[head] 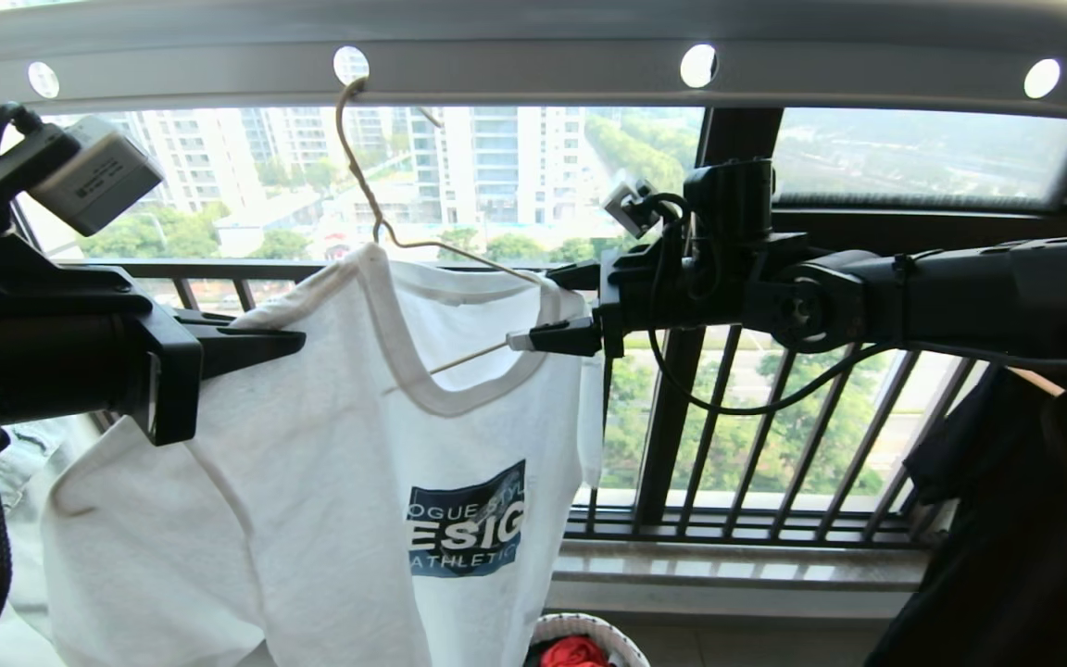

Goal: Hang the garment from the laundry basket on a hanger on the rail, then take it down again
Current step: Take the clothes off the clothes rack

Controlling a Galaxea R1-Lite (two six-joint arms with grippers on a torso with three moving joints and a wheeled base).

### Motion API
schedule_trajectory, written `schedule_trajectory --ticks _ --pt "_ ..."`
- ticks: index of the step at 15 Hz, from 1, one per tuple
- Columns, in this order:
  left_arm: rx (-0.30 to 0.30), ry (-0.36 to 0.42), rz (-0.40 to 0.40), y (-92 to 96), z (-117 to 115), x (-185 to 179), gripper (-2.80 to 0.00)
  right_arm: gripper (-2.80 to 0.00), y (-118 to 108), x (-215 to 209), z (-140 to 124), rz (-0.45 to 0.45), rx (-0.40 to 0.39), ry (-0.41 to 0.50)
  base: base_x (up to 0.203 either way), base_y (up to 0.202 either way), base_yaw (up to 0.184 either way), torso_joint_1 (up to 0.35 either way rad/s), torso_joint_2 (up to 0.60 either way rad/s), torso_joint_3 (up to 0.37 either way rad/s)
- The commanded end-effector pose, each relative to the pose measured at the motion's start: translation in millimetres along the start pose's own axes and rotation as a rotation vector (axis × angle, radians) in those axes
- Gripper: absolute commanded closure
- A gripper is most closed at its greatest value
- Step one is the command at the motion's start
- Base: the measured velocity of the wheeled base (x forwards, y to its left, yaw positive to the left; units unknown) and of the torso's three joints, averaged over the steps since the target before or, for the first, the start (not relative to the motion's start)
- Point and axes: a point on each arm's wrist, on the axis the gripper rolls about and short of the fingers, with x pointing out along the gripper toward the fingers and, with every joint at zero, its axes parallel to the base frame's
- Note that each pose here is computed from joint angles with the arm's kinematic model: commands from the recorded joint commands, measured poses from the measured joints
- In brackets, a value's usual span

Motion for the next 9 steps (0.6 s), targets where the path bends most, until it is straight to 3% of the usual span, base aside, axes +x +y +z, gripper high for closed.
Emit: schedule_trajectory --ticks 1,9 --pt "-0.001 0.002 -0.001 0.1 -0.5 0.3 0.0 -2.8 2.3 2.6 -1.1 0.015 0.002 0.0 0.0 0.0 0.0 0.0 0.0 0.0" --pt "-0.001 0.004 -0.002 0.2 -0.7 0.7 0.0 -2.8 4.0 6.2 0.8 0.023 -0.005 -0.004 0.0 0.0 0.0 0.0 0.0 0.0"
